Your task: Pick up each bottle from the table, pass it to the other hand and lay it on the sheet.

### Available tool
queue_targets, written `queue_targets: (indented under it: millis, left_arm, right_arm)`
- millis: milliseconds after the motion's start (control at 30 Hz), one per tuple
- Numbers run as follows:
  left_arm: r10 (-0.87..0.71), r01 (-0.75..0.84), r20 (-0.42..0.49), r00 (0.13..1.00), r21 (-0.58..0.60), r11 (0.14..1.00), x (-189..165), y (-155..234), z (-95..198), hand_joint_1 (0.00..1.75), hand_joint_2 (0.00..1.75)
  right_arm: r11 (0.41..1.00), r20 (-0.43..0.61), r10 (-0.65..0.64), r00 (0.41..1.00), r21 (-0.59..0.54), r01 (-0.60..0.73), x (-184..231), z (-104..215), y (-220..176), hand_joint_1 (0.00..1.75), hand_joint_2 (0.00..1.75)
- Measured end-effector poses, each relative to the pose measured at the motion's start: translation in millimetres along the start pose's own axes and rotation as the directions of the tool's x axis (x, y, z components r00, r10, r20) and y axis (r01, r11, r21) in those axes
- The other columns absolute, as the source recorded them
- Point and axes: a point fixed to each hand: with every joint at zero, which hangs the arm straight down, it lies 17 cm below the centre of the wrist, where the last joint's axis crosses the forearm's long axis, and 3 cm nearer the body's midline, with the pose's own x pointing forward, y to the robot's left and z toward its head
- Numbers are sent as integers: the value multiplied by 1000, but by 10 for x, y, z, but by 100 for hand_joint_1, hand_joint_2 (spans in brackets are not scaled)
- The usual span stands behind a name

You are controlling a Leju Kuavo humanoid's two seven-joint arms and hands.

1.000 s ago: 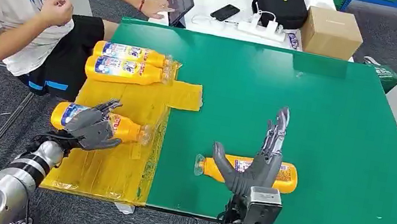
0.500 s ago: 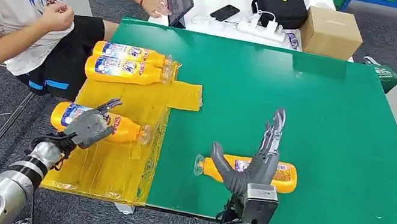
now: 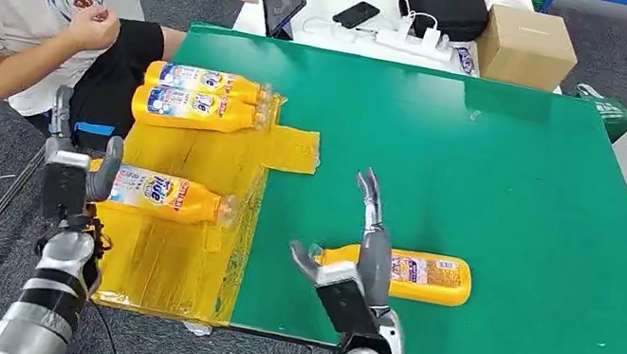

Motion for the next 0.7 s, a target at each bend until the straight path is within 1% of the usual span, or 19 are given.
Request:
queue_targets:
  millis: [67, 133, 167, 233, 333, 400, 433, 600, 700]
  left_arm:
    - [40, -40, -1, 999, 28, 999, 63, 97, 116, 0, 175]
    - [87, -86, -2, 996, 43, 995, 141, 176, 218, 0, 175]
    - [107, -107, -17, 994, 40, 993, 146, 176, 277, 0, 175]
    - [146, -145, -57, 988, 21, 989, 128, 159, 396, 0, 175]
    - [200, -205, -117, 973, -37, 978, 122, 8, 640, 0, 175]
    - [217, -229, -141, 966, -75, 970, 137, -119, 773, 0, 175]
    - [222, -237, -148, 964, -91, 967, 151, -176, 818, 0, 175]
    - [244, -266, -162, 956, -128, 955, 209, -334, 911, 0, 175]
    - [258, -285, -172, 951, -155, 946, 228, -430, 952, 0, 175]
  right_arm:
    - [991, -62, 97, 993, 101, -90, -298, 110, 15, 0, 175]
    - [964, -138, 199, 970, 208, -168, -665, 252, -42, 0, 175]
    - [949, -168, 240, 956, 248, -195, -826, 323, -97, 0, 175]
    - [917, -217, 318, 923, 319, -241, -1122, 470, -243, 0, 175]
    - [871, -282, 410, 868, 404, -280, -1536, 715, -567, 0, 175]
    - [841, -302, 459, 835, 451, -299, -1721, 854, -746, 0, 175]
    - [831, -302, 472, 828, 466, -304, -1758, 886, -789, 0, 175]
    - [785, -304, 529, 792, 530, -321, -1933, 1033, -993, 0, 175]
    - [765, -303, 553, 776, 554, -328, -2004, 1052, -1086, 0, 175]
